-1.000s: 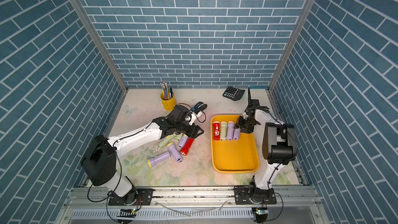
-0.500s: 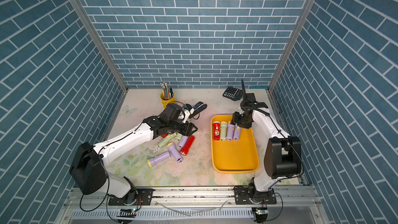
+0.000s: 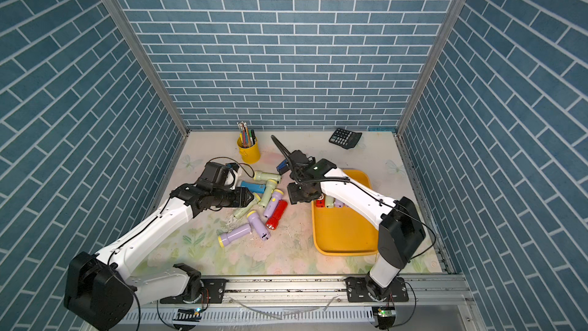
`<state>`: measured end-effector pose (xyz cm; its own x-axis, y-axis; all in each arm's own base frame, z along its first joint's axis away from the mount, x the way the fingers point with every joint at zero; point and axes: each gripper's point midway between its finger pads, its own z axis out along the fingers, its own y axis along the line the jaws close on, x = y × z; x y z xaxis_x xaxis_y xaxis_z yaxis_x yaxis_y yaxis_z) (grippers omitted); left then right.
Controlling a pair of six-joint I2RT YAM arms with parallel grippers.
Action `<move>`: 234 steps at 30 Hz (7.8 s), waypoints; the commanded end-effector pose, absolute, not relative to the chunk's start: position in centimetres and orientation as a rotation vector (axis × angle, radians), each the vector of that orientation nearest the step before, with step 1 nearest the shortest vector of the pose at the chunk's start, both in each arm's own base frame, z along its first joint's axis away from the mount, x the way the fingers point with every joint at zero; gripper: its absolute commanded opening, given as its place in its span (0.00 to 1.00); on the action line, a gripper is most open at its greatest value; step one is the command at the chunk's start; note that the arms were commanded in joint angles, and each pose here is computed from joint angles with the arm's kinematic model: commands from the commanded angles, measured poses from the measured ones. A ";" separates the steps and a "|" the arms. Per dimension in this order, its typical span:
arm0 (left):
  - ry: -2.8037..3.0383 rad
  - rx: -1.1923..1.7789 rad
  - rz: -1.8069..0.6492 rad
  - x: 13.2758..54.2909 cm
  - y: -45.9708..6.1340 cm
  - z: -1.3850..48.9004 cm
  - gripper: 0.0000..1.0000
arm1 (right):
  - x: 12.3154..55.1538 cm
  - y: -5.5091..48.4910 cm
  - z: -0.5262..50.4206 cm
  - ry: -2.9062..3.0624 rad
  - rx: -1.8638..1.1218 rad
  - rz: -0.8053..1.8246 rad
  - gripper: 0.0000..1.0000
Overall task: Put the flashlights into the storage boxes
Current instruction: Pick up the flashlight from the center of the board, then place the flashlight at the storage box, then pick up the flashlight from the center of the board.
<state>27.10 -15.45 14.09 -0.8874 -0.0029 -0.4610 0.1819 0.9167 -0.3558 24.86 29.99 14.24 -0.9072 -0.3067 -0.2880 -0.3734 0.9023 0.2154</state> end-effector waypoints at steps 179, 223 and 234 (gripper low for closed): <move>2.502 0.521 -0.748 29.0 -29.9 14.6 0.59 | 20.9 18.0 7.7 3.015 0.171 0.750 0.58; 2.641 -0.580 -0.645 21.0 -8.6 9.5 0.59 | 17.7 42.2 9.8 2.970 -0.856 0.359 0.57; 2.618 -0.587 -0.659 21.3 -8.5 9.5 0.59 | 16.7 43.7 6.9 3.016 -0.956 0.379 0.53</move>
<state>21.48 -8.56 9.87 -0.8427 -0.4693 -0.2638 -0.2921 0.8102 -0.5082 17.38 43.29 7.24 -0.8413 -0.5370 -0.0619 -0.5356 0.8127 0.2296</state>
